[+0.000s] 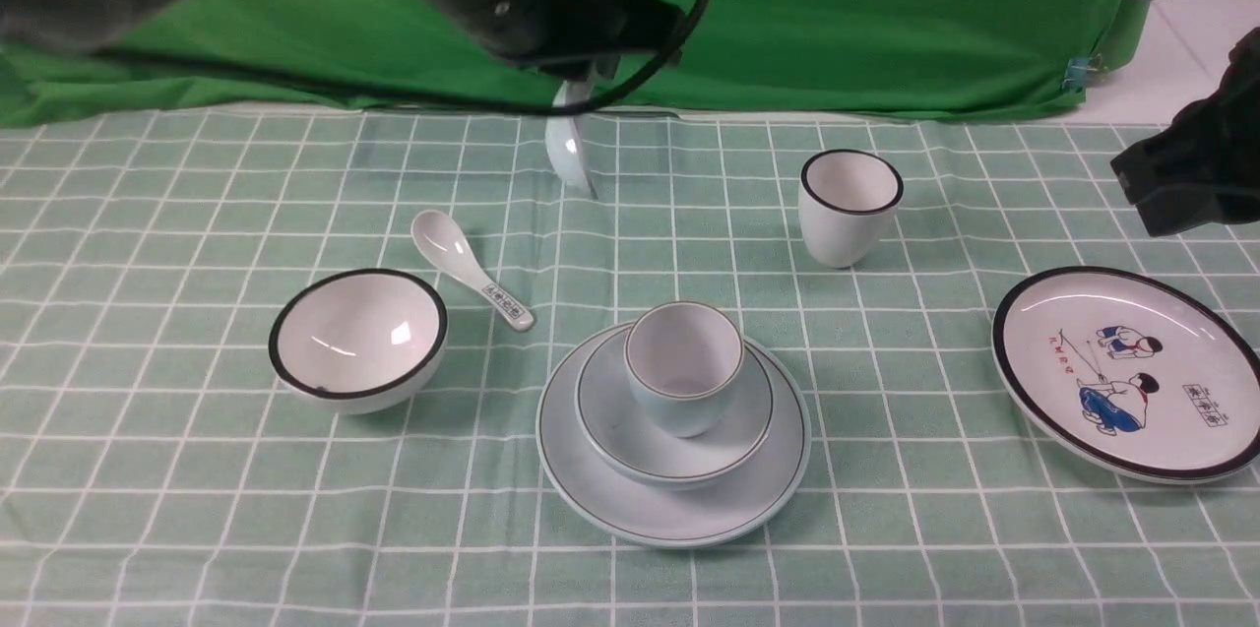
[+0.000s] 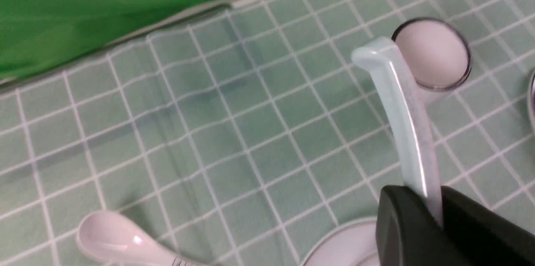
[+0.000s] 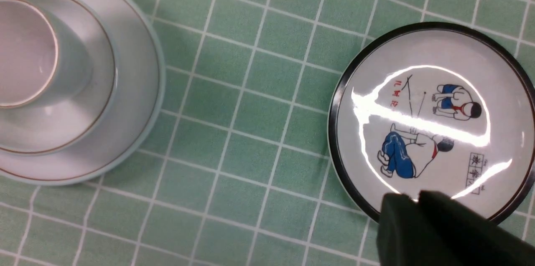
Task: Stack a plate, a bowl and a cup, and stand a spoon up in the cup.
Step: Use the left arm to put the blue soup spoon into the blue teacup in the middle
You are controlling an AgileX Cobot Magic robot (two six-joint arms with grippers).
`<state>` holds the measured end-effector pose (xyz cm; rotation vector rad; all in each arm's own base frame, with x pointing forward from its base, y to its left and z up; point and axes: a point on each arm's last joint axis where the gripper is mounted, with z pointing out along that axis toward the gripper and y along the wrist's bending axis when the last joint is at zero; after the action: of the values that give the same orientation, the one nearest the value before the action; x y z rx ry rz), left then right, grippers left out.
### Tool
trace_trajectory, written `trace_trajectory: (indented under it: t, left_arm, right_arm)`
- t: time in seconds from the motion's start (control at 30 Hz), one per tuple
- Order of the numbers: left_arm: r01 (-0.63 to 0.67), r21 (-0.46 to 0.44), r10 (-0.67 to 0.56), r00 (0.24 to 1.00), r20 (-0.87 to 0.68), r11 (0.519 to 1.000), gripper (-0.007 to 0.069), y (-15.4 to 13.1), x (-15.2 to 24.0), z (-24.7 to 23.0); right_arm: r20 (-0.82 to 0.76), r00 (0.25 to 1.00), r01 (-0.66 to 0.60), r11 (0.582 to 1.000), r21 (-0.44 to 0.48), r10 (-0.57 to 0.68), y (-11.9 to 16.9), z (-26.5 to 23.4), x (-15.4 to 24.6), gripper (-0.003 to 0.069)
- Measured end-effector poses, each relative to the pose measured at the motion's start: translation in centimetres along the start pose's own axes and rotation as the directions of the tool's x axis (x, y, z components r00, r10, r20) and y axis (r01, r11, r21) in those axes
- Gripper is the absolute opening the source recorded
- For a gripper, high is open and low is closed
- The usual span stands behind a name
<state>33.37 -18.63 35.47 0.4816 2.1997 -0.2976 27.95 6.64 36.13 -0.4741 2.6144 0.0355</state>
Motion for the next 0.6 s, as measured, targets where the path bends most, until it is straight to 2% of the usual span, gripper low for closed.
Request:
trace_trajectory:
  t: [0.13, 0.2, 0.23, 0.4, 0.6]
  left_arm:
    - [0.01, 0.039, -0.019, 0.969, 0.246, 0.999, 0.0028, 0.1, 4.4, 1.2]
    - [0.008, 0.047, -0.022, 0.948, 0.317, 0.999, 0.0028, 0.2, 5.8, 1.7]
    - [0.003, 0.061, -0.027, 0.915, 0.402, 0.998, 0.0028, 0.2, 7.6, 2.3]
    - [-0.022, 0.079, -0.02, 0.867, 0.499, 0.997, 0.0028, 0.2, 10.6, 3.0]
    - [-0.133, 0.101, 0.048, 0.809, 0.586, 0.986, 0.0028, -0.5, 10.9, 3.7]
  right_arm:
    - [0.0, 1.0, 0.0, 1.0, 0.0, 0.0, 0.0, 0.0, 0.0, 0.009]
    - [0.0, 1.0, 0.0, 1.0, 0.0, 0.0, 0.0, 0.0, 0.0, 0.009]
    - [0.0, 1.0, 0.0, 1.0, 0.0, 0.0, 0.0, 0.0, 0.0, 0.009]
    - [0.002, 1.0, -0.004, 1.0, -0.008, 0.004, 0.1, 0.0, 0.0, 0.009]
    - [0.014, 1.0, -0.012, 1.0, -0.024, 0.012, 0.2, 0.0, -0.1, 0.009]
